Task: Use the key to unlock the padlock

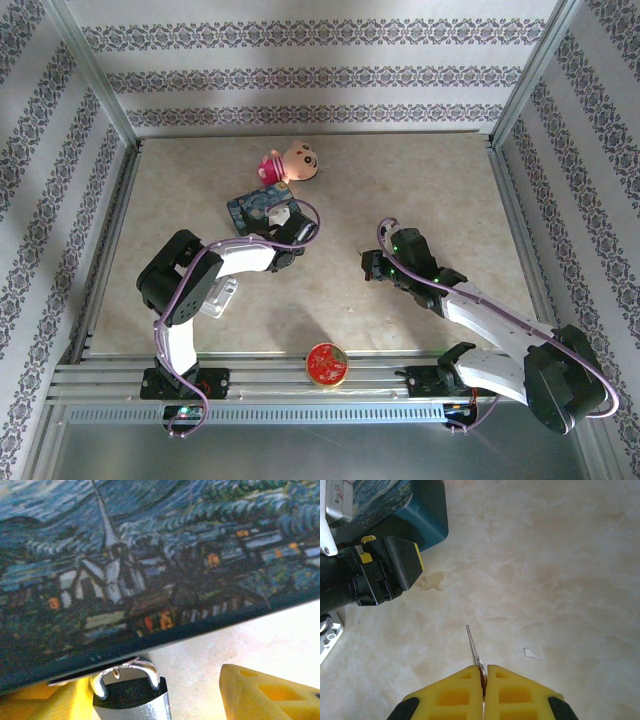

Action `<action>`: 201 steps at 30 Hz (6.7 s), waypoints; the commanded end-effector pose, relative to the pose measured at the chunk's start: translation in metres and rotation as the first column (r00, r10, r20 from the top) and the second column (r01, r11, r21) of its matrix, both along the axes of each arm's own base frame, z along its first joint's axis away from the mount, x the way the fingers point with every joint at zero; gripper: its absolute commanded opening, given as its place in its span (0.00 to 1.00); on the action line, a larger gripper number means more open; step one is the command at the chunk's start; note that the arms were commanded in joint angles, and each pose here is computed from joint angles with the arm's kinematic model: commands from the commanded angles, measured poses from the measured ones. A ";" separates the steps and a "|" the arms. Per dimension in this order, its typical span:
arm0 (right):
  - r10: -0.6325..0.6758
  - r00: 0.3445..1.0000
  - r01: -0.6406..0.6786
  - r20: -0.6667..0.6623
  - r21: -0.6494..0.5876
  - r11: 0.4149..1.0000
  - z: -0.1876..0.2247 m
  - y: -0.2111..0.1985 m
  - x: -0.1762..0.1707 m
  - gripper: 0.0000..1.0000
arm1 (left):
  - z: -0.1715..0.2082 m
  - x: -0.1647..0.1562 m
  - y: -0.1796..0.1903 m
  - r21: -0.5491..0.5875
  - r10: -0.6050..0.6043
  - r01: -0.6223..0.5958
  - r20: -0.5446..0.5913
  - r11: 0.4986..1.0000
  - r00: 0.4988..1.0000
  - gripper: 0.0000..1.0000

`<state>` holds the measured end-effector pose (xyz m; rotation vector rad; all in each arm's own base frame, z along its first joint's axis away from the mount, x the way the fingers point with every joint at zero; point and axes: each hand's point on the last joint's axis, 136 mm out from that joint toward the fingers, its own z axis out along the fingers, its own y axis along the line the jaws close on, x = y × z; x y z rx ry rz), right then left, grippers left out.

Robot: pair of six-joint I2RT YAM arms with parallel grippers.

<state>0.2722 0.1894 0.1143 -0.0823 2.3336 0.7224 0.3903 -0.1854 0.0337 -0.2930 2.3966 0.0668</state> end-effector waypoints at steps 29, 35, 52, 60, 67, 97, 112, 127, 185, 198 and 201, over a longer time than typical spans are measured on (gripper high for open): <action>-0.001 1.000 0.000 0.013 0.036 0.999 0.011 0.009 0.012 0.00 | -0.016 0.017 0.020 -0.059 0.108 -0.104 0.081 0.993 0.991 0.26; -0.010 1.000 0.010 0.000 0.029 1.000 0.005 0.007 0.011 0.00 | -0.017 0.013 0.018 -0.072 0.085 -0.081 0.061 0.994 0.995 0.06; -0.015 0.999 0.014 -0.032 -0.027 1.000 -0.022 0.005 -0.004 0.00 | -0.022 -0.036 -0.033 -0.371 0.055 -0.083 -0.086 0.925 0.995 0.00; -0.022 0.999 0.021 -0.037 -0.032 0.999 -0.036 0.003 -0.016 0.00 | -0.013 -0.057 -0.081 -0.501 -0.002 -0.061 -0.125 0.863 0.992 0.00; -0.017 0.999 0.017 -0.035 -0.017 1.000 -0.046 0.006 -0.025 0.00 | -0.011 -0.072 -0.095 -0.544 -0.016 -0.064 -0.142 0.836 0.990 0.00; -0.002 0.999 -0.001 0.054 0.051 0.999 -0.058 0.035 -0.036 0.00 | -0.009 -0.071 -0.115 -0.639 -0.052 -0.029 -0.108 0.768 0.993 0.00; 0.030 0.994 -0.040 0.110 0.093 0.995 -0.060 0.074 -0.027 0.00 | -0.005 -0.070 -0.117 -0.673 -0.039 -0.041 -0.104 0.738 0.994 0.00; 0.067 0.991 -0.086 0.114 0.174 0.981 -0.058 0.077 -0.024 0.00 | -0.010 -0.078 -0.110 -0.762 -0.071 -0.202 -0.309 0.616 0.949 0.00; -0.010 0.981 -0.034 0.195 0.222 0.974 -0.047 0.071 0.008 0.00 | -0.014 -0.077 -0.114 -0.803 -0.074 -0.274 -0.365 0.530 0.928 0.00; 0.000 0.982 -0.044 0.187 0.230 0.972 -0.049 0.077 0.010 0.00 | -0.014 -0.077 -0.115 -0.807 -0.078 -0.271 -0.363 0.525 0.929 0.00; 0.001 0.981 -0.047 0.192 0.236 0.971 -0.047 0.078 0.011 0.00 | -0.014 -0.077 -0.115 -0.807 -0.078 -0.272 -0.364 0.524 0.928 0.00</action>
